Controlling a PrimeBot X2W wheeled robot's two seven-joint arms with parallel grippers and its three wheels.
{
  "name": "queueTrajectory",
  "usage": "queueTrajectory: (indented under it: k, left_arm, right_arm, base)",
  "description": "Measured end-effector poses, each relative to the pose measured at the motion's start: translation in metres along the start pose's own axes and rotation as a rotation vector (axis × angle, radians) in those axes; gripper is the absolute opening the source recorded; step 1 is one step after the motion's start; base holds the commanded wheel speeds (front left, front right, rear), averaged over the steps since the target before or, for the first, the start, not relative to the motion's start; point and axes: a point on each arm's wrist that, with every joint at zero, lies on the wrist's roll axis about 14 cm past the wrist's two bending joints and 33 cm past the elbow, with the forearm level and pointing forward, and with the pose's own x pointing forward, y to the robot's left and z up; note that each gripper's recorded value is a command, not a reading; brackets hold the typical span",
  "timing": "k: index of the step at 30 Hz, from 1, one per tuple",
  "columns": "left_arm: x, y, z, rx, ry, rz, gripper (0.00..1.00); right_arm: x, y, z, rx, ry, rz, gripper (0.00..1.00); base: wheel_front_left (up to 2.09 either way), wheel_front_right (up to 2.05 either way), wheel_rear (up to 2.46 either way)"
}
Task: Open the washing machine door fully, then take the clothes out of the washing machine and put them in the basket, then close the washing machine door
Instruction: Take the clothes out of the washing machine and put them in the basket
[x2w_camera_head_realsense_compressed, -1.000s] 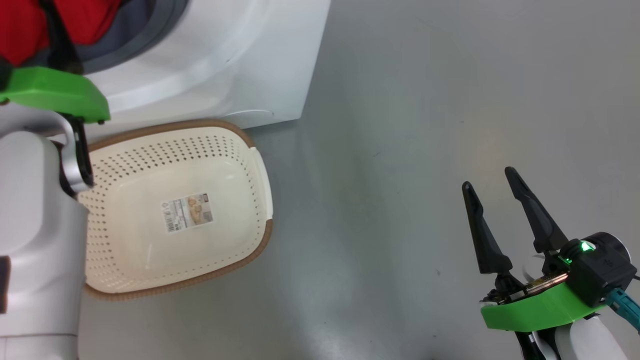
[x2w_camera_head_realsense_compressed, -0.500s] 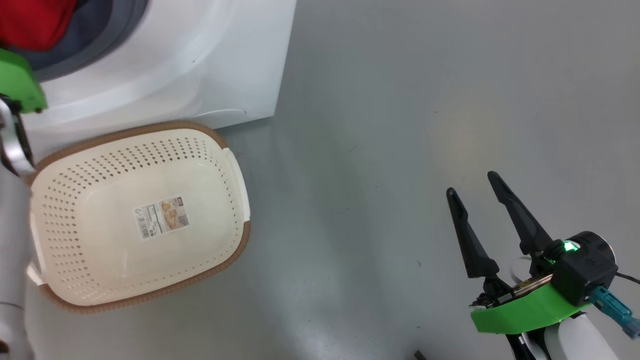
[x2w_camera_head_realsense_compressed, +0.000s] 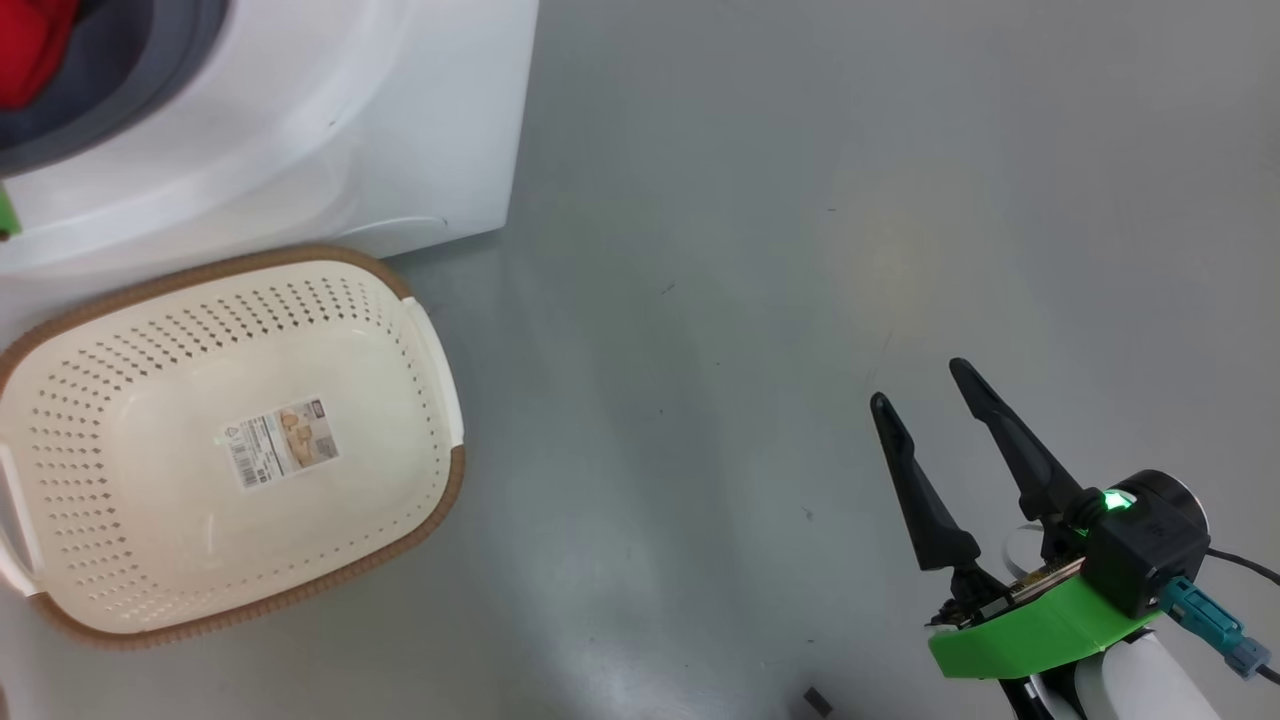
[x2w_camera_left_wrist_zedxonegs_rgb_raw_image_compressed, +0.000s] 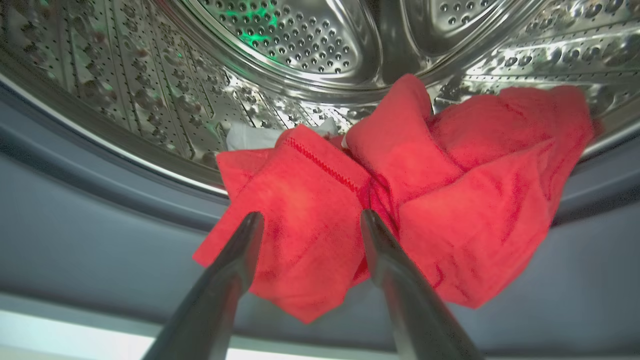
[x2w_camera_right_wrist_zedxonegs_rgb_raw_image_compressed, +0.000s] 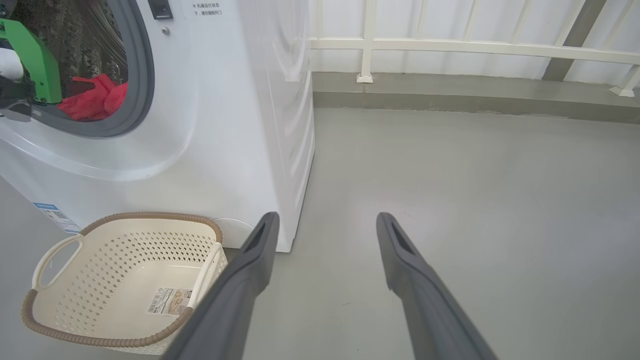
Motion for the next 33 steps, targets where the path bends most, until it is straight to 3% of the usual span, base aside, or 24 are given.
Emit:
queueTrajectory:
  k: [18,33]
  left_arm:
    - [0.005,0.002,-0.043,0.016,0.13,-0.005,1.0]
    - [0.01,0.001,-0.054,0.051,0.146,0.008,1.0]
  right_arm:
    - [0.001,-0.001,-0.007,-0.002,0.025,0.002,1.0]
    - [0.0,-0.001,-0.012,0.01,0.042,-0.001,1.0]
  base:
    - [0.0,0.0,0.0]
    - [0.0,0.0,0.0]
